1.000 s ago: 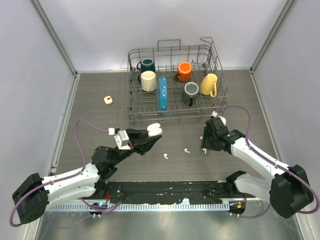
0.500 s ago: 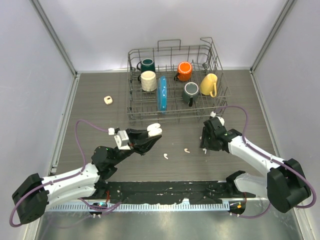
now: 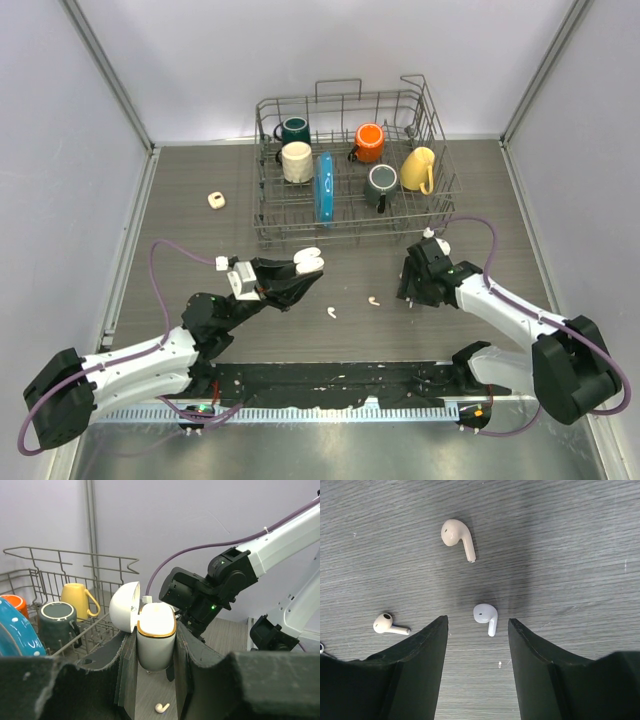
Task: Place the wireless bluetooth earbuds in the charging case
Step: Pick up the earbud from the center of the board.
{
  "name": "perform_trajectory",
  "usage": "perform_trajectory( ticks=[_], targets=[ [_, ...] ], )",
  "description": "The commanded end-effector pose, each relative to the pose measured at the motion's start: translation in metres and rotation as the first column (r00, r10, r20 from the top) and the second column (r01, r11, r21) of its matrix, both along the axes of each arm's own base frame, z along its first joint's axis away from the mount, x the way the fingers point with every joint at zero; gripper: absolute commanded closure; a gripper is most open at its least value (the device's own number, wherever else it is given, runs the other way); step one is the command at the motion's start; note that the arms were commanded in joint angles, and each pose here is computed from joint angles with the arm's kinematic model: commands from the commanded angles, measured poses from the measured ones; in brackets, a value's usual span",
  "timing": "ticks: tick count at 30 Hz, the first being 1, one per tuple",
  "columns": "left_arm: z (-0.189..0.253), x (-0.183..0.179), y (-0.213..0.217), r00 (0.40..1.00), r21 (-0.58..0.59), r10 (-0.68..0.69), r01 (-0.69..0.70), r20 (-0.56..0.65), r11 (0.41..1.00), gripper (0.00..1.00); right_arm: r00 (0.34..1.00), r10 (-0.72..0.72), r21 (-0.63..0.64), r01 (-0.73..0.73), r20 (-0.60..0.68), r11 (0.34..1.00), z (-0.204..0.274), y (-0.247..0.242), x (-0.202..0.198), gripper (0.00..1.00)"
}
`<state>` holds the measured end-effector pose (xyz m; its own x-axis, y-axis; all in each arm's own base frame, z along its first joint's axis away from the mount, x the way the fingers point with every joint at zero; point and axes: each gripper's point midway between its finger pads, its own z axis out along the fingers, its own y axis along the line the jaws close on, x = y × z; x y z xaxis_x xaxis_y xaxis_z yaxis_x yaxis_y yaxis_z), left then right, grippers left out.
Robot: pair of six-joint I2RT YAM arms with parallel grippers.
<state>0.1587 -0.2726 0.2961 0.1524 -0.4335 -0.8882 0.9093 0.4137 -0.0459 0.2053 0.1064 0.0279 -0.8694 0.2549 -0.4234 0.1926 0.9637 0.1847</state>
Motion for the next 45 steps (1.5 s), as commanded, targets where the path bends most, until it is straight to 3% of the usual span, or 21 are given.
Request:
perform_trajectory(
  ticks=[1,20,30,45],
  targets=[
    [0.02,-0.004,-0.001,0.999,-0.036,-0.015,0.016,0.04,0.999,1.0,1.0,-0.017,0.044,0.017,0.005,0.999,-0.002,0.008,0.005,0.43],
    [0.022,-0.002,-0.006,0.999,-0.019,-0.022,0.023,0.04,1.0,1.0,1.0,-0.015,0.126,0.015,-0.004,0.992,0.0,0.023,0.005,0.43],
    [0.022,0.0,-0.007,0.999,-0.014,-0.016,0.017,0.038,1.0,1.0,0.995,0.0,-0.035,0.004,0.101,0.999,0.028,-0.004,0.021,0.44],
    [0.023,0.001,-0.009,0.999,-0.008,-0.018,0.018,0.039,1.0,1.0,0.998,0.02,-0.055,-0.016,0.066,0.998,0.011,-0.001,0.026,0.51]
  ],
)
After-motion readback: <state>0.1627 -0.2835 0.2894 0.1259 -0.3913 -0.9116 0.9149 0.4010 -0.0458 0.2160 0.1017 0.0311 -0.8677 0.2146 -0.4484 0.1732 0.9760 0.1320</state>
